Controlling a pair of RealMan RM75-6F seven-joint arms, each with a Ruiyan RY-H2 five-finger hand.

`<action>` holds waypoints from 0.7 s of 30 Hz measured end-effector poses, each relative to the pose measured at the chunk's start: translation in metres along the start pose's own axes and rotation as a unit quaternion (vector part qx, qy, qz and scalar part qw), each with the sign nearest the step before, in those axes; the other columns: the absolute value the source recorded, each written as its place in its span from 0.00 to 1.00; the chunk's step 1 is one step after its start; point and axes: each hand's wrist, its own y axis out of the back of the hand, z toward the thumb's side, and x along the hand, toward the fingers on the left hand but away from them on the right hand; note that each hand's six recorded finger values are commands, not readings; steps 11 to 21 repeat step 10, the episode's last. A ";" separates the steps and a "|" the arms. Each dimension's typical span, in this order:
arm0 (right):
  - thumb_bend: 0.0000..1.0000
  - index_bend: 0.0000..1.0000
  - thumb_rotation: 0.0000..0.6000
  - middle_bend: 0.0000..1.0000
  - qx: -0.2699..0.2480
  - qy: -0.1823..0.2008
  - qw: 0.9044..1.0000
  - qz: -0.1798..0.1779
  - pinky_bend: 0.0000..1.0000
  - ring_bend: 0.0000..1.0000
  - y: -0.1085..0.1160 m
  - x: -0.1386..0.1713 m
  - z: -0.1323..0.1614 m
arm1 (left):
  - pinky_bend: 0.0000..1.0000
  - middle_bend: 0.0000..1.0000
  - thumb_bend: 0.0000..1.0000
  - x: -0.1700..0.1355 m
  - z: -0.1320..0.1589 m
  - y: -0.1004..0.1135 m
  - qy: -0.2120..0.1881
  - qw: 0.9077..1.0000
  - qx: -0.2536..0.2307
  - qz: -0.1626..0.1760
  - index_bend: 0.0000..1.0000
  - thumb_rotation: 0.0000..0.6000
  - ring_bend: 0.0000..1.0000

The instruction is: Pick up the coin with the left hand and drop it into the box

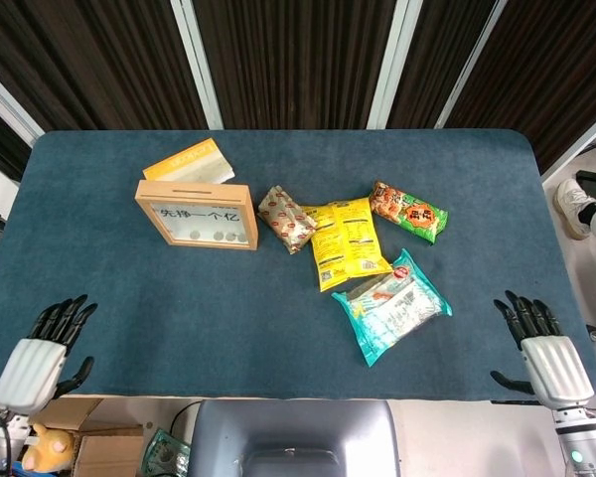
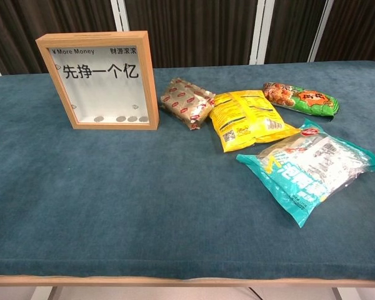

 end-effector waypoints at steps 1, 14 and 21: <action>0.18 0.00 1.00 0.00 0.001 0.000 1.000 0.001 0.00 0.00 -0.001 0.001 0.000 | 0.10 0.00 0.39 -0.007 -0.008 -0.005 0.003 1.000 0.012 -0.004 0.00 1.00 0.00; 0.18 0.00 1.00 0.00 0.004 0.000 1.000 0.002 0.00 0.00 -0.001 0.002 -0.001 | 0.08 0.00 0.39 -0.021 -0.005 -0.018 0.006 1.000 -0.003 -0.001 0.00 1.00 0.00; 0.18 0.00 1.00 0.00 0.004 0.000 1.000 0.002 0.00 0.00 -0.001 0.002 -0.001 | 0.08 0.00 0.39 -0.021 -0.005 -0.018 0.006 1.000 -0.003 -0.001 0.00 1.00 0.00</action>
